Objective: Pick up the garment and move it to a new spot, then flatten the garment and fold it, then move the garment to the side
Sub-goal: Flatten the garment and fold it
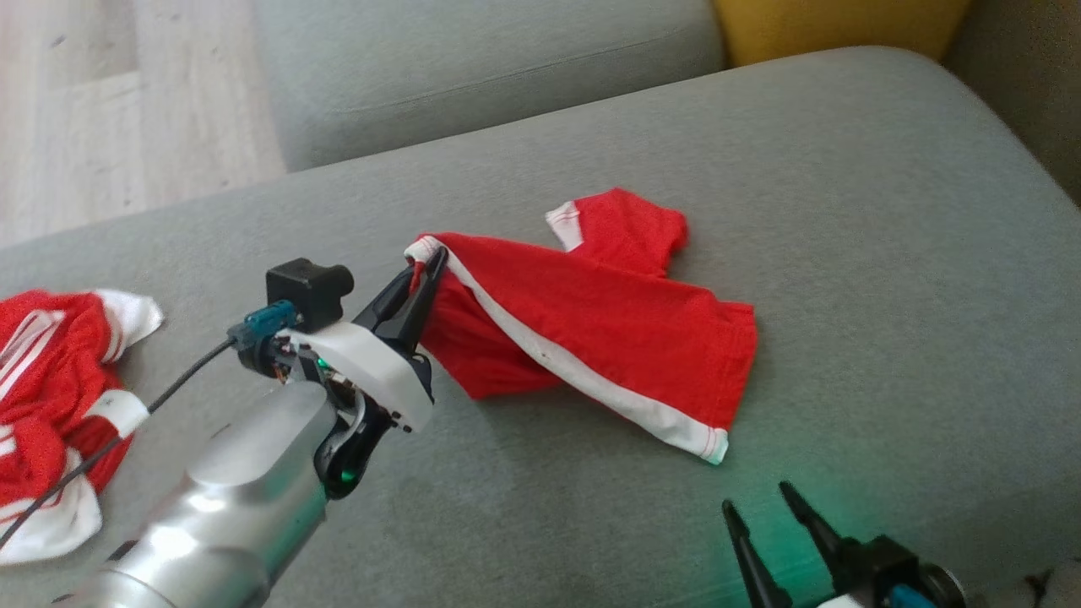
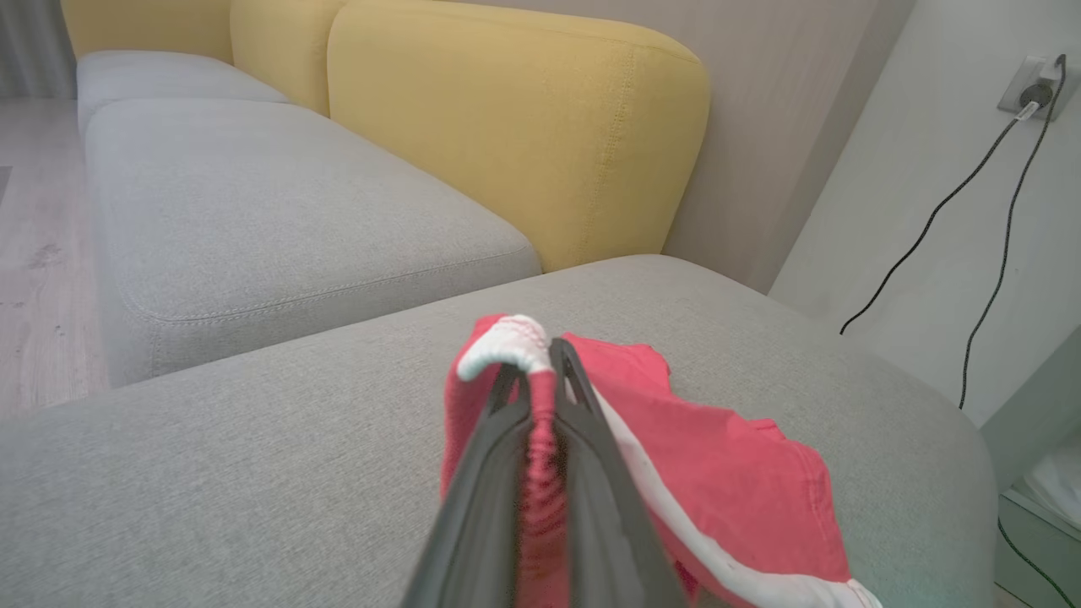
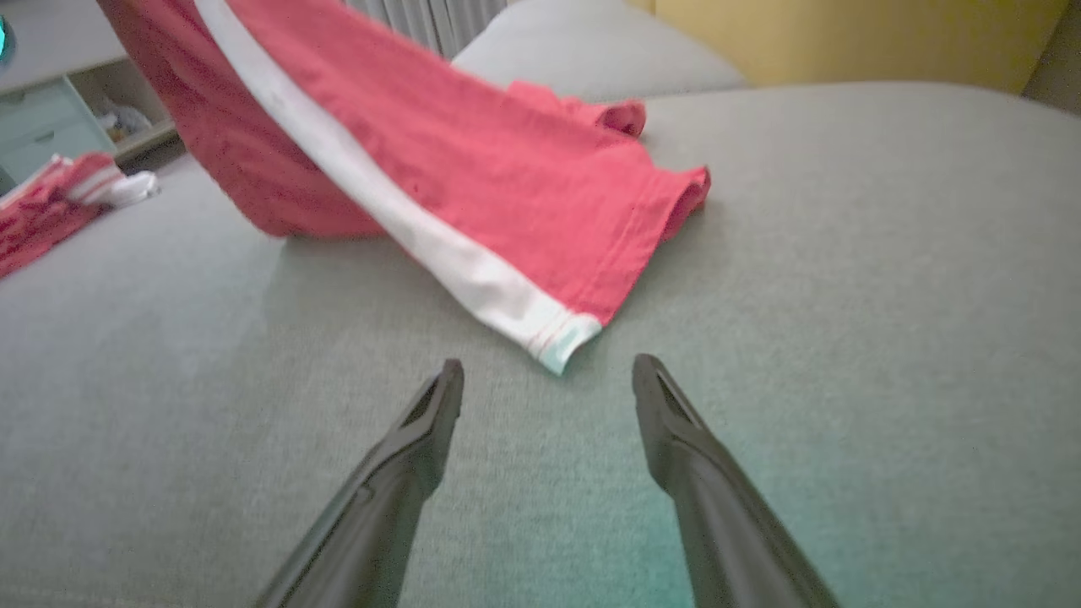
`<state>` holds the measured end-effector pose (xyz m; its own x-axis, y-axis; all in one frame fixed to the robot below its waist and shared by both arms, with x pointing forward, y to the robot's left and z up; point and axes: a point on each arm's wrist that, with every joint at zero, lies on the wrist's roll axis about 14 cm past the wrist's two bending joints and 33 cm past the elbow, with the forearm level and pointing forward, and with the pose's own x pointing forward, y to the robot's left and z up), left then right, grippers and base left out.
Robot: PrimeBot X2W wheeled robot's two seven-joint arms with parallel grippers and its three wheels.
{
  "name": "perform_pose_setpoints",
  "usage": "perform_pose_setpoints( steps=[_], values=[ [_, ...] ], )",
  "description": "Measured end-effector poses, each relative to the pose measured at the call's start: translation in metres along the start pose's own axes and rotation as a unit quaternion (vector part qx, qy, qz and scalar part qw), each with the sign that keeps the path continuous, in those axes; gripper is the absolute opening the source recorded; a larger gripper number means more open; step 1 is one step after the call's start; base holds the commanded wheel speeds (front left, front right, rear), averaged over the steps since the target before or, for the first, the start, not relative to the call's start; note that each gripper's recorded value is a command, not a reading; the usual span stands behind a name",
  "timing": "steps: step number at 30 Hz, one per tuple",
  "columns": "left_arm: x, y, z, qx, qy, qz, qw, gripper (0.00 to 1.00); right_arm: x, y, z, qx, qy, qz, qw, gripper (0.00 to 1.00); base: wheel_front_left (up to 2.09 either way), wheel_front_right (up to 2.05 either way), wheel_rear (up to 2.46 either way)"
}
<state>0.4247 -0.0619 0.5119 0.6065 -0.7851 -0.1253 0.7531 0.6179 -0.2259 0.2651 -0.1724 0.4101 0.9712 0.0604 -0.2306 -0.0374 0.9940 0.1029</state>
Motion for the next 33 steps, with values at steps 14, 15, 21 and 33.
perform_pose_setpoints(
  steps=[14, 15, 21, 33],
  values=[
    [-0.011, 0.032, 0.005, -0.011, -0.013, 0.032, 0.999, 0.00, 0.053, 0.026, -0.028, -0.044, 0.078, 0.079, 0.993, 1.00, 0.00, 0.00, 0.00],
    [-0.011, 0.033, 0.004, -0.012, -0.013, 0.031, 0.999, 0.00, 0.054, 0.029, -0.030, -0.047, 0.082, 0.083, 0.992, 1.00, 0.00, 0.00, 0.00],
    [-0.008, 0.038, 0.002, -0.013, -0.010, 0.031, 0.999, 0.00, 0.069, 0.041, -0.028, -0.059, 0.086, 0.109, 0.989, 0.97, 0.00, 0.00, 0.00],
    [-0.009, 0.044, 0.000, -0.013, -0.006, 0.033, 0.999, 0.00, 0.076, 0.038, -0.040, -0.063, 0.111, 0.113, 0.985, 0.00, 0.00, 0.00, 0.00]
  ],
)
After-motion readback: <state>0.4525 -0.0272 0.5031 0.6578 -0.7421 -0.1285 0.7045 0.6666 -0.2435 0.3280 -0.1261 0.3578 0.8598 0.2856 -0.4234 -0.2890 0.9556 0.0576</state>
